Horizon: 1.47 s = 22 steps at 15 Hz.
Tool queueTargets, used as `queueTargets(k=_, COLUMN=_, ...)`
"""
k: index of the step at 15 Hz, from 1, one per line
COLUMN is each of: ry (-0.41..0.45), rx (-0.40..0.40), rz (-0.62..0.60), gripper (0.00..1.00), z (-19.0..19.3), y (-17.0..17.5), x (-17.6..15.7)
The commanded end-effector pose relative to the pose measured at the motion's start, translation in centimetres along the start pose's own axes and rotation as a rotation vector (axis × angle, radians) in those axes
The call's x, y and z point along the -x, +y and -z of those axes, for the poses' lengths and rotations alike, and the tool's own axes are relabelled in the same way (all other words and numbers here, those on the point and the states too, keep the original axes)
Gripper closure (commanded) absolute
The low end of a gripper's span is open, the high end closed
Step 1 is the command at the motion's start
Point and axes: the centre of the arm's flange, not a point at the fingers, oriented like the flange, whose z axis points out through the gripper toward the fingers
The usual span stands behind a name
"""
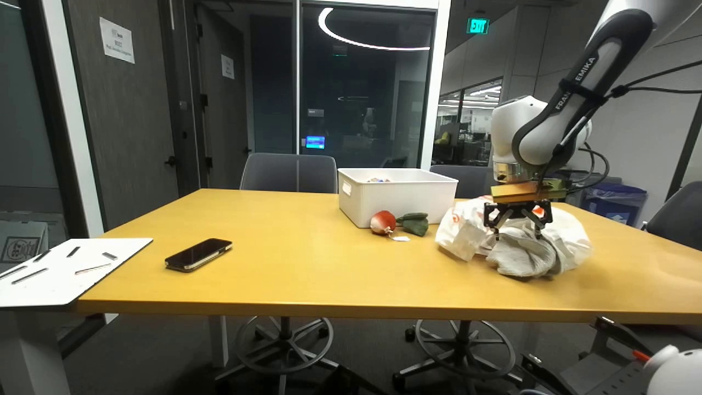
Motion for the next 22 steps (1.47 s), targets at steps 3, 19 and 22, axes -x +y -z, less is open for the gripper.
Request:
queueTargets(k=3, ry=0.013, rx=0.042, rz=-0.009, gripper=0.5, z=-1.6, y=-1.1, x=-1.8)
queueTargets(k=19, ry=0.071, rx=-0.109, rz=0.13, gripper=0.99, z=0.4, y=-5.3, x=-8.7)
queueTargets(k=22, ry=0.008, rx=-0.172, rz=0.186, gripper=0.99, z=-1.3, y=-5.9, x=-10.6)
